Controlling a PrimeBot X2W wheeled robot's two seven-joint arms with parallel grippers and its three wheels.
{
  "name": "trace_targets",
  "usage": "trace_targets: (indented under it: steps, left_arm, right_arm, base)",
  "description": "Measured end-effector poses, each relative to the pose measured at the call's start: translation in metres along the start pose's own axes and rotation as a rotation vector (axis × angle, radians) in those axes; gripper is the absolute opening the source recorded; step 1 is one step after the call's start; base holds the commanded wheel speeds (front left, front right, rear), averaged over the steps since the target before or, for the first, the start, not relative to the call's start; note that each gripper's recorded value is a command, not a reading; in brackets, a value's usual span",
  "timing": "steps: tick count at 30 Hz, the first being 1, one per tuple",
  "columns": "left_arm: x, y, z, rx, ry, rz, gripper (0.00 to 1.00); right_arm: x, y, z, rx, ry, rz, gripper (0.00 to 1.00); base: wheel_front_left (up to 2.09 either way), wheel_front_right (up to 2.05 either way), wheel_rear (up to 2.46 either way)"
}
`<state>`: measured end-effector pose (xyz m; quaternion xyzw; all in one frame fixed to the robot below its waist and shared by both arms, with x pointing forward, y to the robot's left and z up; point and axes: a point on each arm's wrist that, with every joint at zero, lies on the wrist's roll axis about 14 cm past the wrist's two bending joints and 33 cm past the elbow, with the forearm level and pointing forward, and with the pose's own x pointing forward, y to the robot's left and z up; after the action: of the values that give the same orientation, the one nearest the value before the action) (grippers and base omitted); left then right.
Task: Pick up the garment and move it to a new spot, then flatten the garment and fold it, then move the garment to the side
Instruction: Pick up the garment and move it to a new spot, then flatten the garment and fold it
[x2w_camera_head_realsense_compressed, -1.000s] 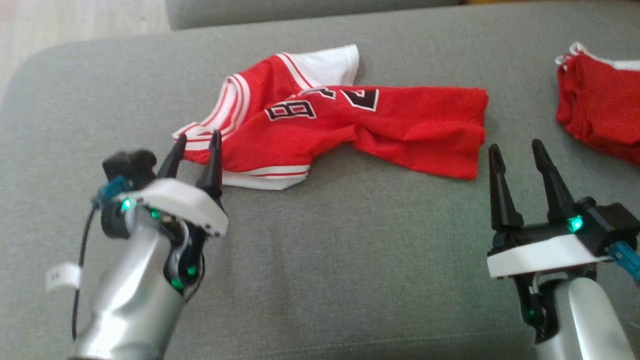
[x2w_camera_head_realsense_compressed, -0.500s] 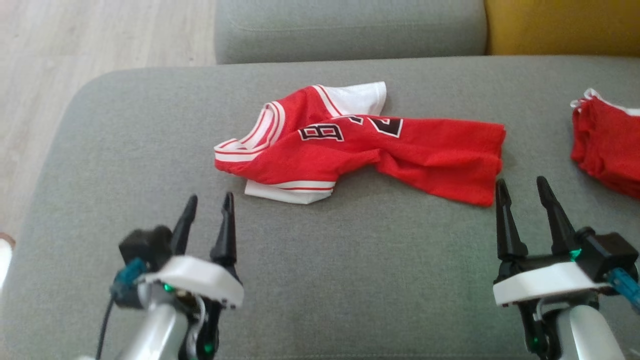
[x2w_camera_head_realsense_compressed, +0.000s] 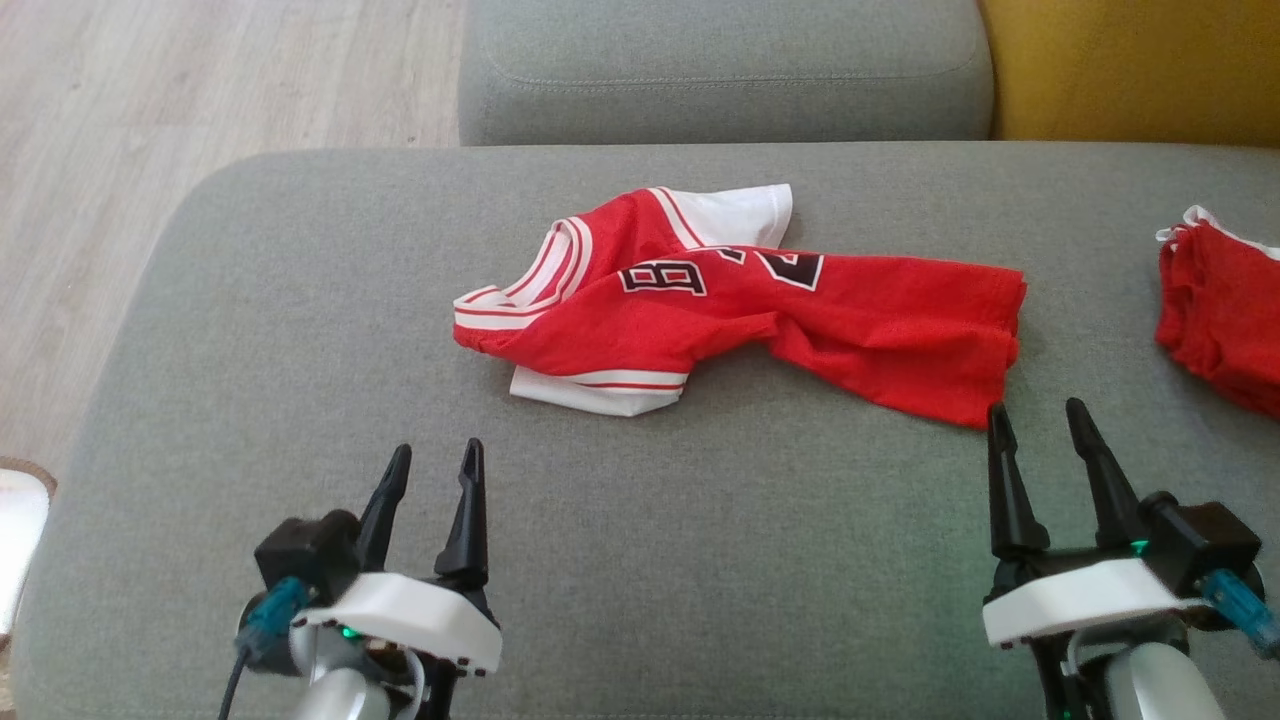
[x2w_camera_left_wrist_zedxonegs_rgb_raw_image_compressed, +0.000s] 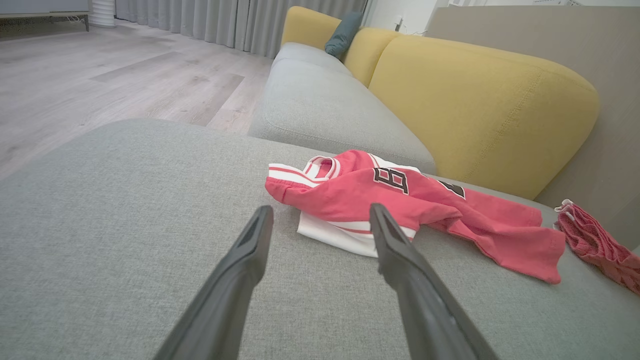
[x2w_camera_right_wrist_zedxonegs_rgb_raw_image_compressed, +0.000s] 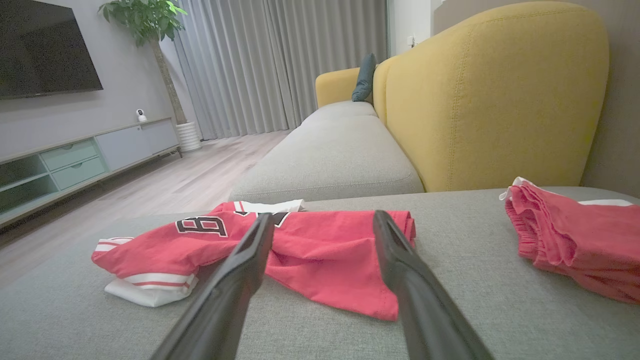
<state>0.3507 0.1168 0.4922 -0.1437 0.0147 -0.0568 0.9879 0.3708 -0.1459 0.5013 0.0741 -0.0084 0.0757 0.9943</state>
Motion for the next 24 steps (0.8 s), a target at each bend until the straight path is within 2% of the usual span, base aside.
trace_targets:
  steps: [24]
  left_arm:
    - [0.004,0.000,-0.010,0.009,0.031,-0.002,1.00]
  right_arm:
    - [0.000,-0.003,-0.014,-0.002,0.041,-0.007,1.00]
  base:
    - [0.00,0.00,0.00]
